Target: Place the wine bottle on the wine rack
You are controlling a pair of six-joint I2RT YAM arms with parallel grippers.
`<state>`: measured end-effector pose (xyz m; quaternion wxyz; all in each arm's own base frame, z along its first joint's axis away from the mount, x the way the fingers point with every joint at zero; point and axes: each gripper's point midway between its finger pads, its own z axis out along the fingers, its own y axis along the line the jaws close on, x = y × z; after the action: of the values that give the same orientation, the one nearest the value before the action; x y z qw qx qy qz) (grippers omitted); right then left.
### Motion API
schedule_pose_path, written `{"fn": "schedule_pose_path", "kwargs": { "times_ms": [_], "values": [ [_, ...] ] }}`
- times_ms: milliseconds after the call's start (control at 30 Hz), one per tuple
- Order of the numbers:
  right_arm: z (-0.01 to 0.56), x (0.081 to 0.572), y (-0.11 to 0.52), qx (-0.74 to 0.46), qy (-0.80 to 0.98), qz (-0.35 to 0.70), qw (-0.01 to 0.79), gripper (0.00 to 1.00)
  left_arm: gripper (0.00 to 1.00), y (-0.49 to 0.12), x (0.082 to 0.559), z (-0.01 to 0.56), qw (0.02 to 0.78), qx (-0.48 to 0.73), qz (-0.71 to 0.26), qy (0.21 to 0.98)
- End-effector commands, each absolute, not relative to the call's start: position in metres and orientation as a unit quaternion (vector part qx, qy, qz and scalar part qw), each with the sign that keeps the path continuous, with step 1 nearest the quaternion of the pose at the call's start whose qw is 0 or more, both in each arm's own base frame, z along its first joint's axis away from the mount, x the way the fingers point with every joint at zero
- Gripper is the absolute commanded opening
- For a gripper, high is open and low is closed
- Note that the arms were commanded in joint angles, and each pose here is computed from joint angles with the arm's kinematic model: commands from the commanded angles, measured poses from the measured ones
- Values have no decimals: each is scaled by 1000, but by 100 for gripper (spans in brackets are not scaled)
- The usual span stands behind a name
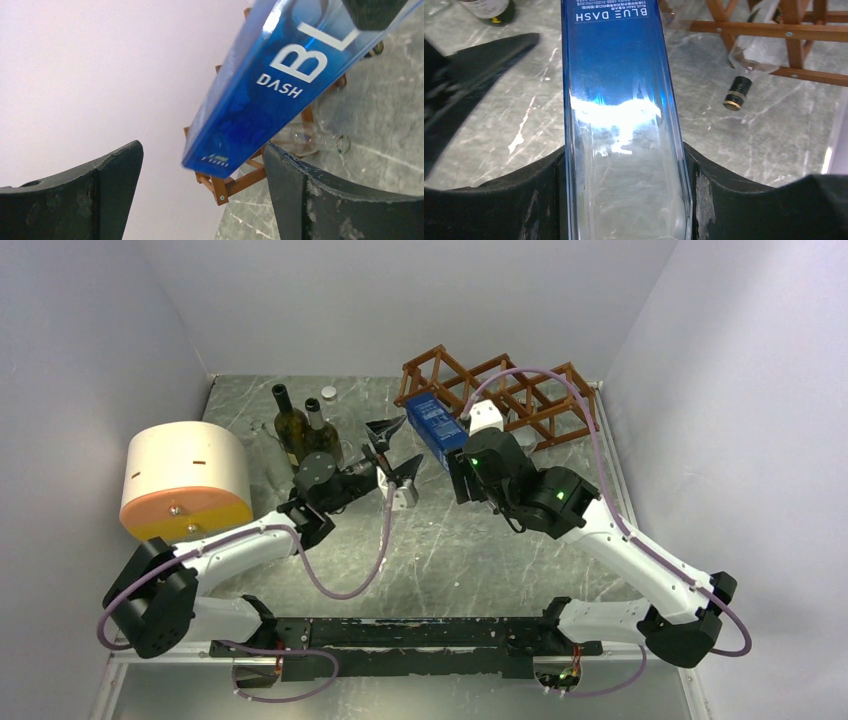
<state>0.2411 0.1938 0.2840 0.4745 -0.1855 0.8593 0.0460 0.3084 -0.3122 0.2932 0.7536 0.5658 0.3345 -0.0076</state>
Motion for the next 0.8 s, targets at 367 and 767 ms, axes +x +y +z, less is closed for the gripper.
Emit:
{"fn": "schedule_pose_path", "kwargs": {
  "times_ms": [367, 767],
  "values": [
    [289, 265, 192, -70, 830, 67, 550, 0, 82, -270, 311, 313, 697, 176, -277, 637],
    [273, 287, 201, -9, 800, 82, 594, 0, 86, -263, 285, 331, 608, 66, -371, 699]
  ]
}}
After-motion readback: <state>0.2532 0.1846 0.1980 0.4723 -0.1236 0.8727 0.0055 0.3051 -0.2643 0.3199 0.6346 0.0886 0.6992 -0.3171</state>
